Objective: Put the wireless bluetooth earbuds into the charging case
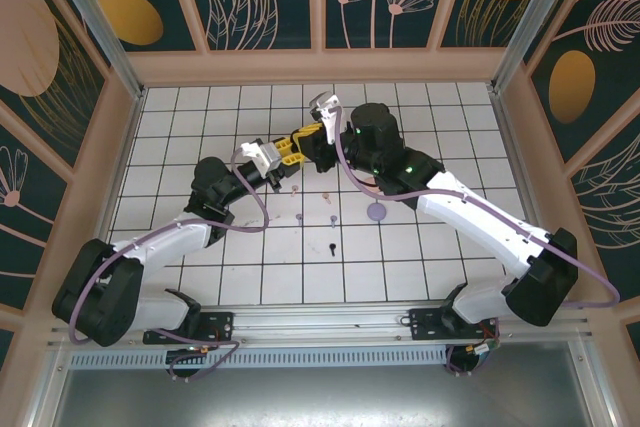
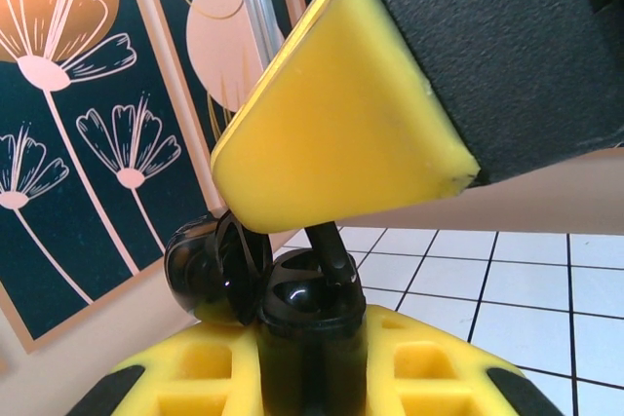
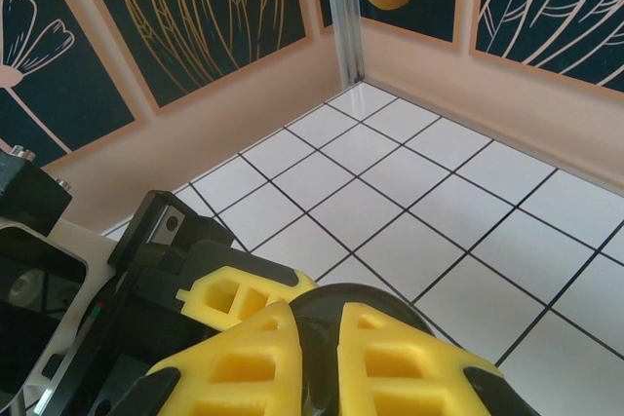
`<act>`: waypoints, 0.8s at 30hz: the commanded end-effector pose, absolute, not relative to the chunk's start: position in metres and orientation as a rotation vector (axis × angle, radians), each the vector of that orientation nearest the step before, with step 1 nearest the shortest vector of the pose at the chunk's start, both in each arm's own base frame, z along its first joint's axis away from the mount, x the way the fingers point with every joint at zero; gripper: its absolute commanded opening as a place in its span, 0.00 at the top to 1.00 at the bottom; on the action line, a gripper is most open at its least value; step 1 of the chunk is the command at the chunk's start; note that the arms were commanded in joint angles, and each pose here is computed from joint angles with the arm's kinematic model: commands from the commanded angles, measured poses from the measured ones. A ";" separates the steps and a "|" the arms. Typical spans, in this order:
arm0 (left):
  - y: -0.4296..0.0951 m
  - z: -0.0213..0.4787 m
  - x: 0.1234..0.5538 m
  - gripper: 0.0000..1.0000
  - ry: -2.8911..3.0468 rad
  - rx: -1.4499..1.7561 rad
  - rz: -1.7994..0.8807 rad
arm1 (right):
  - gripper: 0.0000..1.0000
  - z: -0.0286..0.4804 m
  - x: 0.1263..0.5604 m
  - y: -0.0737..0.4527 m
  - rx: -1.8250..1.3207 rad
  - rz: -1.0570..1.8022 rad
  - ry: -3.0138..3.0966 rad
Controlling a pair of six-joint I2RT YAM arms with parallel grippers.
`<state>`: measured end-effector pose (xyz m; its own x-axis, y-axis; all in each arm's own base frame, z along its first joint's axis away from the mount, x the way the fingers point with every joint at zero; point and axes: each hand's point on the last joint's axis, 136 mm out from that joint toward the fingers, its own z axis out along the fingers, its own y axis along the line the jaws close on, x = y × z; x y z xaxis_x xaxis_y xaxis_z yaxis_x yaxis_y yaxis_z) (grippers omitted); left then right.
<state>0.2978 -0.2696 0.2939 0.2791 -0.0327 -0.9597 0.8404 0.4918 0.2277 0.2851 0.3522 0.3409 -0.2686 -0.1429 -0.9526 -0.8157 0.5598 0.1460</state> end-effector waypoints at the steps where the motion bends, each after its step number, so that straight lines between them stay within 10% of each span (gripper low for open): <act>1: -0.272 0.328 0.283 1.00 1.033 0.891 -0.723 | 0.88 0.332 0.288 0.352 -0.781 0.783 1.759; 24: -0.271 0.337 0.277 1.00 1.017 0.897 -0.724 | 0.89 0.312 0.266 0.356 -0.933 0.775 1.744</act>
<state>0.2947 -0.2685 0.2893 0.2383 -0.0138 -0.9711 0.8516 0.4837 0.2021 0.2813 0.3527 0.3328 -0.2214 -0.1712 -0.9600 -0.8263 0.5557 0.0915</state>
